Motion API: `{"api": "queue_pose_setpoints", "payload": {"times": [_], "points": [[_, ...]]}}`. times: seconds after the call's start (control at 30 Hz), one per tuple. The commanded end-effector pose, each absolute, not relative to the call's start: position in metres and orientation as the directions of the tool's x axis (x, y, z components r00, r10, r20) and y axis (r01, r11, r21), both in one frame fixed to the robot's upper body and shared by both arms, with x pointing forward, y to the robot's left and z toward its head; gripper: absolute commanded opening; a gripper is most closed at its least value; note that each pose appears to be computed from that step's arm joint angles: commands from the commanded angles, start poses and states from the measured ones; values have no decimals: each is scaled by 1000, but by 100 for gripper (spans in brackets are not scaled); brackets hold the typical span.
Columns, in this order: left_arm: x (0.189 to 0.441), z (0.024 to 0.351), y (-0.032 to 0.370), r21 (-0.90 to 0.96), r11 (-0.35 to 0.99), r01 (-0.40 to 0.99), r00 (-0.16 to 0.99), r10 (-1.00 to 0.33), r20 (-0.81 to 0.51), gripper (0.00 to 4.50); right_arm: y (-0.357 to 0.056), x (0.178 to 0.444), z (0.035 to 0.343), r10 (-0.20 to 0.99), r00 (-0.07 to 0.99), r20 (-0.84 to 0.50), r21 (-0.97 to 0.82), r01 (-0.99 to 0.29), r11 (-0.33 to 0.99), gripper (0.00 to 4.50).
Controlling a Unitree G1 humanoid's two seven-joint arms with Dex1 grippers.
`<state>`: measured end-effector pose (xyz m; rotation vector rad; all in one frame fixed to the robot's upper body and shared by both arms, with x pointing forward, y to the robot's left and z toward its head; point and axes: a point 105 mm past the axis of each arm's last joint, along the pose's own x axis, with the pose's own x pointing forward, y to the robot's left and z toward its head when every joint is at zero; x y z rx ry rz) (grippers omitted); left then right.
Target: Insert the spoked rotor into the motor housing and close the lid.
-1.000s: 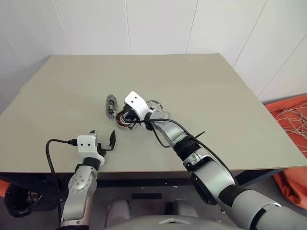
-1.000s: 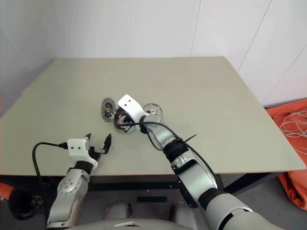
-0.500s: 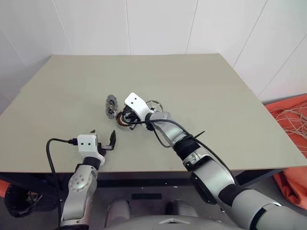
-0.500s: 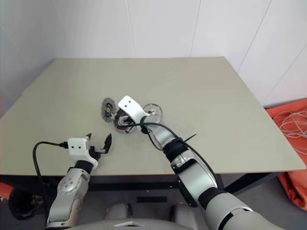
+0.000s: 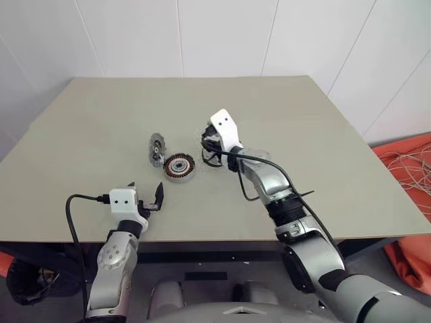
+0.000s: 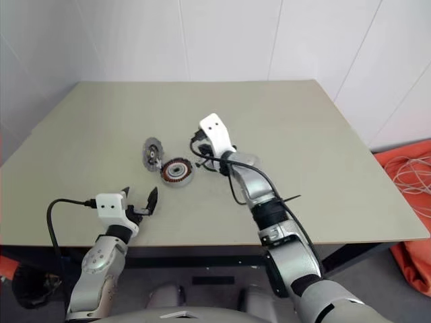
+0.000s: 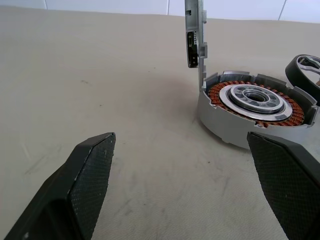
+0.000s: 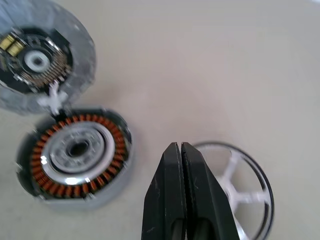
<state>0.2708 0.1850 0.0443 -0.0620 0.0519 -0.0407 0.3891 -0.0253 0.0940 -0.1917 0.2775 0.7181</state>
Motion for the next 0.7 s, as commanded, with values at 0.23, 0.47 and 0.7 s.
{"api": "queue_pose_setpoints", "payload": {"times": [0.23, 0.47, 0.7], "points": [[272, 56, 185, -64, 997, 50, 999, -51, -10, 450, -36, 371, 105, 650, 697, -303, 52, -669, 742, 3], [273, 54, 187, -65, 997, 48, 999, -49, -16, 450, -55, 374, 101, 611, 726, -316, 245, -560, 791, 162], [273, 52, 188, -69, 996, 49, 998, -51, -21, 450, -61, 383, 101, 569, 755, -327, 340, -467, 816, 408]]}}
